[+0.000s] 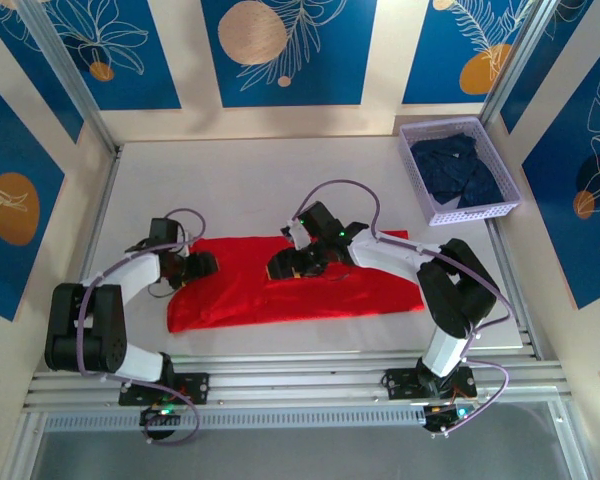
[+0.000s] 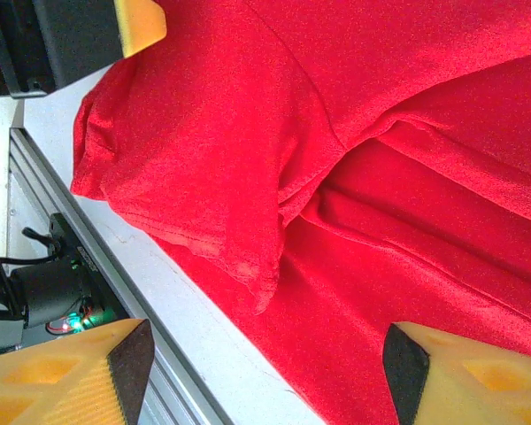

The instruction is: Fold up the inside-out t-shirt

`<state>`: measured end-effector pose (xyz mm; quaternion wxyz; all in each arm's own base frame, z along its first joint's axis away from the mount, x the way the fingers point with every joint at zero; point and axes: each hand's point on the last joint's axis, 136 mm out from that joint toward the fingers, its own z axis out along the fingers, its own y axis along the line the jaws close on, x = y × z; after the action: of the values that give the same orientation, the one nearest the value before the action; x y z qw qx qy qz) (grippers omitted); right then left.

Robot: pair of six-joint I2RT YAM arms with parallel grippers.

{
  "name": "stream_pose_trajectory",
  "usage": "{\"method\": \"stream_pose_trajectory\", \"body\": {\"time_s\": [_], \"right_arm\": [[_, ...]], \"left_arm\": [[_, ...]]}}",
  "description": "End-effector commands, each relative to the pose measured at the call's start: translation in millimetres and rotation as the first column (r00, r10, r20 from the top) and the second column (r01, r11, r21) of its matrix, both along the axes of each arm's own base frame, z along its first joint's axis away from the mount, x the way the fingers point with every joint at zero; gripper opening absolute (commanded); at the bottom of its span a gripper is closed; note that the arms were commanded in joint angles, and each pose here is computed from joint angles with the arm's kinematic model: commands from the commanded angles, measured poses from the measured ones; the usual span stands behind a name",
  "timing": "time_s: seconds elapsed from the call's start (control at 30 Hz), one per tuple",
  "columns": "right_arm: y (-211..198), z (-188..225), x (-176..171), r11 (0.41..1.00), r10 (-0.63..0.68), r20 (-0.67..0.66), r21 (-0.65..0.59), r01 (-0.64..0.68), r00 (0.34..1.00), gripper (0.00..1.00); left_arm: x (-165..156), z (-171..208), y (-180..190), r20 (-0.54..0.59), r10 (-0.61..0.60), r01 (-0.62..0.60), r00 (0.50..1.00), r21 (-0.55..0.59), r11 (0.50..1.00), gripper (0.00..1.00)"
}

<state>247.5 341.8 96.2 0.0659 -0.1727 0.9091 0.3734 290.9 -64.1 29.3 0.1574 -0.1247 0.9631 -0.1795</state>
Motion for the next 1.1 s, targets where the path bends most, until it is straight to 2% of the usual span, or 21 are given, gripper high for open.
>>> {"method": "stream_pose_trajectory", "body": {"time_s": [0.0, 0.3, 0.7, 0.9, 1.0, 1.07], "right_arm": [[-0.1, 9.0, 1.6, 1.0, 0.002, -0.001, 0.015, -0.002, 1.0, 0.71], [-1.5, 1.5, 0.7, 1.0, -0.008, -0.021, 0.006, 0.008, 1.0, 0.71], [-3.3, -3.1, 0.5, 1.0, -0.011, -0.028, -0.002, 0.011, 1.0, 0.71], [-4.6, -3.2, 1.4, 1.0, -0.014, -0.025, -0.005, 0.014, 1.0, 0.71], [-7.6, -2.2, 3.6, 1.0, -0.019, -0.018, -0.013, 0.019, 1.0, 0.7], [-12.7, 0.2, 7.8, 0.999, -0.028, -0.005, -0.02, 0.028, 1.0, 0.7]], "left_arm": [[-7.6, 3.1, -21.1, 0.011, -0.055, 0.056, 0.998, -0.089, 0.994, 0.67], [-8.6, 5.5, -32.8, 0.036, -0.096, 0.1, 0.995, -0.112, 0.989, 0.51], [-10.5, -5.2, -51.4, 0.023, -0.18, 0.181, 0.983, -0.067, 0.981, 0.41], [-6.5, -16.2, -48.5, 0.013, -0.169, 0.17, 0.985, -0.028, 0.985, 0.21], [-4.2, -19.4, -45.7, 0.027, -0.148, 0.148, 0.989, -0.017, 0.989, 0.03], [-1.5, -16.8, -42.3, 0.051, -0.12, 0.121, 0.991, -0.012, 0.993, 0.0]]}}
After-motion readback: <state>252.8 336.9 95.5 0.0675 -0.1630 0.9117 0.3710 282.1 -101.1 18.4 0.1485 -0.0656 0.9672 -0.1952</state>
